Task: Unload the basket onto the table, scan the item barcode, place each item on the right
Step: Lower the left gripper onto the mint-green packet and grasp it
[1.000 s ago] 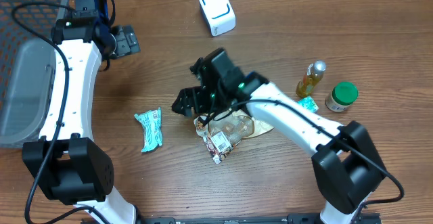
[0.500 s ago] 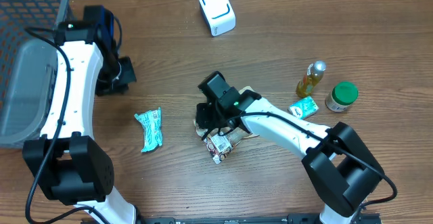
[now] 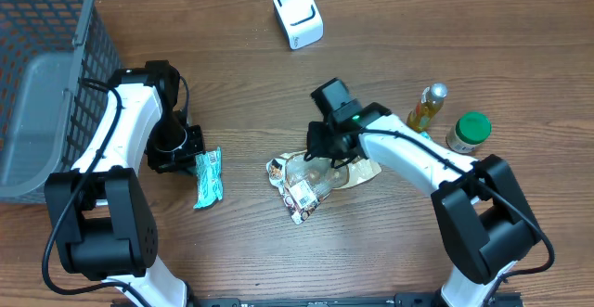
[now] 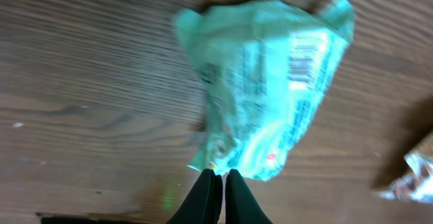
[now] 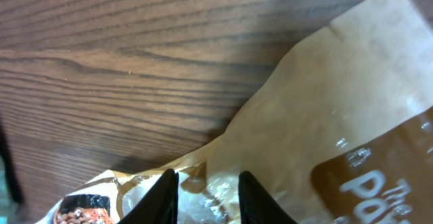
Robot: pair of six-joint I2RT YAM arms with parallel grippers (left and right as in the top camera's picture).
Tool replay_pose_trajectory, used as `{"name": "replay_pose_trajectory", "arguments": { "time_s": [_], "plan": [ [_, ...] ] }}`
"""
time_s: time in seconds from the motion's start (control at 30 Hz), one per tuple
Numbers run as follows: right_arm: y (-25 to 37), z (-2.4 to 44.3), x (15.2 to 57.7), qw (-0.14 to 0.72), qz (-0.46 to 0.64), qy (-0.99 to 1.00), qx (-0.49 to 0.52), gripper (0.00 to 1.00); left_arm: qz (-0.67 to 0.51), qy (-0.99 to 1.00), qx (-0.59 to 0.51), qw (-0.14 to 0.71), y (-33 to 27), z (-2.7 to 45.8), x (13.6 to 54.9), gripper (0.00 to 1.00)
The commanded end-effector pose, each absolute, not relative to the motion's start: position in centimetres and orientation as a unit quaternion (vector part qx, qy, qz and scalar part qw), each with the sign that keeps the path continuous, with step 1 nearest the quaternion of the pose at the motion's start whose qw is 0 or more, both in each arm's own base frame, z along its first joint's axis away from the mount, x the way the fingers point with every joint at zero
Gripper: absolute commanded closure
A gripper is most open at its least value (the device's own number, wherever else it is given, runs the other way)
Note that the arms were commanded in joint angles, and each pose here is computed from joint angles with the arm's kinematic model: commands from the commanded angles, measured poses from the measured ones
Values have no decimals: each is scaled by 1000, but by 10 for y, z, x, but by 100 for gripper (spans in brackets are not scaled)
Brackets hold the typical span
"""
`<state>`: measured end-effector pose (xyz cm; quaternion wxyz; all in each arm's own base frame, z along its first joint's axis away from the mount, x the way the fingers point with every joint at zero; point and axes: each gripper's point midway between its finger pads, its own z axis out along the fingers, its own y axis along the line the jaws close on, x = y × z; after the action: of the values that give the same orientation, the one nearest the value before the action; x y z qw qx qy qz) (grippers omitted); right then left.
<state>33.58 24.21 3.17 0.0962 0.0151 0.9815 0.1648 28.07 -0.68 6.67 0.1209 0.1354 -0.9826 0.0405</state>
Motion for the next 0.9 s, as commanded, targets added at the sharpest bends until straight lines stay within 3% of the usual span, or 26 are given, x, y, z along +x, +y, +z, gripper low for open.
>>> {"name": "replay_pose_trajectory", "arguments": {
  "time_s": [0.0, 0.17, 0.23, 0.33, 0.53, 0.67, 0.8, 0.87],
  "plan": [
    [254, 46, 340, 96, 205, 974, -13, 72, 88, -982, 105, 128, -24, 69, 277, 91],
    [253, 45, 338, 93, 203, 975, -15, 69, 86, -980, 107, 147, -24, 60, 265, 66],
    [253, 45, 338, 95, 202, 974, -24, 69, 85, -979, 110, 151, -24, 54, 260, 63],
    [253, 45, 338, 95, 201, 975, -27, 68, 83, -977, 124, 155, -24, 42, 255, 64],
    [248, 47, 344, 103, 201, 974, -33, 65, 98, -979, 133, 123, -31, 22, 264, 88],
    [239, 51, 349, 101, 201, 974, -19, 64, 109, -985, 101, 88, -45, 19, 280, 89],
    [246, 72, 354, 102, 243, 964, -47, 52, 112, -991, 46, 60, -62, 17, 291, 90],
    [258, 89, 356, 107, 278, 952, -74, 51, 114, -992, 4, 44, -75, 19, 297, 90]
  ]
}}
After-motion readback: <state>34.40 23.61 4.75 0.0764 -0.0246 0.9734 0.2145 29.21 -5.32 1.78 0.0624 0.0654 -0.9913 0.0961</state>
